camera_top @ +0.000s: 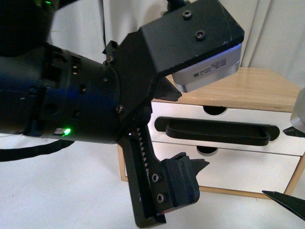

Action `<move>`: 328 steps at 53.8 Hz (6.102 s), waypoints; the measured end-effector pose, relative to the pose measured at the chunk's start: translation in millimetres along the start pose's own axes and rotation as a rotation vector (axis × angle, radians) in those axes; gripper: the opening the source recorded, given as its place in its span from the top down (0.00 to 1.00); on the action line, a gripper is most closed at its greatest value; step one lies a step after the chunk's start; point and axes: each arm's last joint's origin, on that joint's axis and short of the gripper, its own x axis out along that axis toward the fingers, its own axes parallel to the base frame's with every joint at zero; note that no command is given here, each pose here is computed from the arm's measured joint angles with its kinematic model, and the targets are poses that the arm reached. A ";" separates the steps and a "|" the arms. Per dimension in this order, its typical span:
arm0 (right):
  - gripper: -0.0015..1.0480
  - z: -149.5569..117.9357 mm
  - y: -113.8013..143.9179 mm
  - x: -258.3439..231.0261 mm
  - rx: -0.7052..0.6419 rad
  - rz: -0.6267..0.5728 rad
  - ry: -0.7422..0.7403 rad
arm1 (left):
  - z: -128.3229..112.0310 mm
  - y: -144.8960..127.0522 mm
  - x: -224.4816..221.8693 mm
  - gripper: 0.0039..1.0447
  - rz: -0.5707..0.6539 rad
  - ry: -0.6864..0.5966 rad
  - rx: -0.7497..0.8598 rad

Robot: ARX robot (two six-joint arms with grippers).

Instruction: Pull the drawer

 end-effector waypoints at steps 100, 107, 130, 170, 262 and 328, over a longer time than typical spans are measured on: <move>0.09 -2.4 -21.6 70.2 -0.058 0.146 0.026 | -28.8 15.6 77.0 0.06 -0.176 0.279 0.282; 0.09 -0.6 -21.9 70.2 -0.078 0.178 0.043 | -27.6 14.1 76.1 0.06 -0.212 0.294 0.301; 0.09 4.4 -10.9 55.5 -0.125 0.246 0.049 | -19.3 2.6 64.3 0.06 -0.286 0.309 0.359; 0.09 15.3 30.8 17.3 -0.195 0.347 0.045 | -20.7 -32.5 18.6 0.06 -0.384 0.273 0.432; 0.09 -28.6 48.6 -110.1 0.713 -0.632 -0.291 | -62.0 -66.2 -172.2 0.06 0.967 0.010 -0.895; 0.99 -47.0 83.6 -114.7 0.790 -0.714 -0.259 | -88.3 -110.4 -191.9 0.96 1.026 -0.056 -0.809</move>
